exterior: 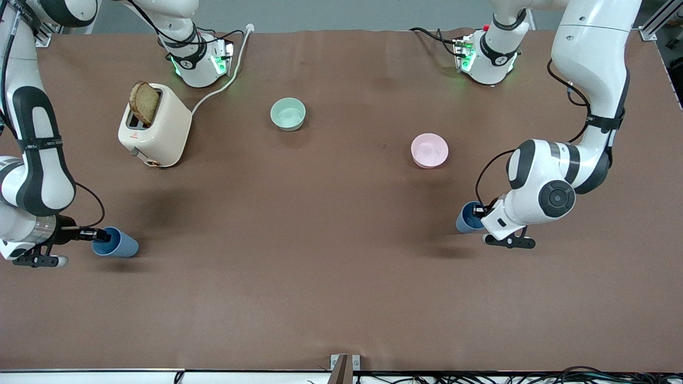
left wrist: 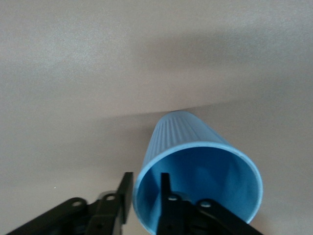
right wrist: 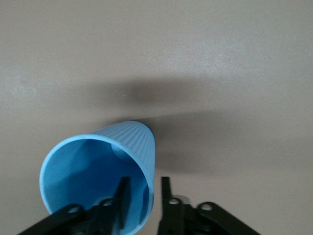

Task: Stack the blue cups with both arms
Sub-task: 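Carry the cup toward the table center while the right gripper lifts its cup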

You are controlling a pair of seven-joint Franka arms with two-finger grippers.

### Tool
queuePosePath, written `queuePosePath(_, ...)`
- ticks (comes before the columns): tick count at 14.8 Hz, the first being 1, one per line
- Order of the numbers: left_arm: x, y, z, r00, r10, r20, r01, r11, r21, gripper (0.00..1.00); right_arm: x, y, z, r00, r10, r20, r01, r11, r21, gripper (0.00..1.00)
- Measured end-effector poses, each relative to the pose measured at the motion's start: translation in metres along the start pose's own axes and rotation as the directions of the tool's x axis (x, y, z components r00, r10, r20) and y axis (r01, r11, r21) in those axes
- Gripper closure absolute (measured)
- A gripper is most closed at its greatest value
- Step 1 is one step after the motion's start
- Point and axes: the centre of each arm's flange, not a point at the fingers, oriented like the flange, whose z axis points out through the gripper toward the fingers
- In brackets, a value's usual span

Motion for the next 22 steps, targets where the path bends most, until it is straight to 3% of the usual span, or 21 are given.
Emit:
queuePosePath(2,0.004,0.009,-0.009,1.000,0.019,-0.018,-0.019,1.000,-0.006,0.93,0.000,-0.001,0.000,1.000,-0.001,-0.001,0.001,1.000,0.001,0.94)
queuePosePath(6,0.014,0.066,-0.066,0.991,0.120,-0.060,-0.122,0.992,-0.036,0.96,0.001,-0.001,-0.001,1.000,-0.001,-0.003,0.001,1.000,0.001,0.95)
queuePosePath(10,-0.006,0.218,-0.116,0.937,0.336,-0.100,-0.341,0.939,-0.040,0.96,0.003,-0.008,-0.009,1.000,-0.012,0.007,0.012,1.000,0.008,0.95)
queuePosePath(12,-0.026,0.306,-0.091,0.896,0.435,-0.093,-0.440,0.897,-0.037,0.96,0.004,-0.013,-0.023,1.000,-0.019,0.022,0.019,1.000,0.015,0.95)
queuePosePath(14,-0.037,0.360,-0.060,0.864,0.495,-0.096,-0.500,0.865,-0.036,0.96,0.004,-0.019,-0.049,0.999,-0.027,0.043,0.026,0.999,0.023,0.95)
queuePosePath(16,-0.041,0.382,-0.033,0.847,0.525,-0.086,-0.529,0.848,-0.038,0.96,0.002,-0.033,-0.087,0.997,-0.024,0.068,0.022,0.999,0.030,0.95)
queuePosePath(19,-0.054,0.405,-0.001,0.828,0.559,-0.048,-0.560,0.827,-0.038,0.96,-0.008,-0.057,-0.154,0.998,-0.021,0.052,0.020,1.000,0.022,0.95)
queuePosePath(22,-0.067,0.422,0.013,0.805,0.592,-0.032,-0.593,0.805,-0.023,0.96,-0.038,-0.069,-0.215,0.997,-0.028,0.075,0.026,0.999,0.025,0.93)
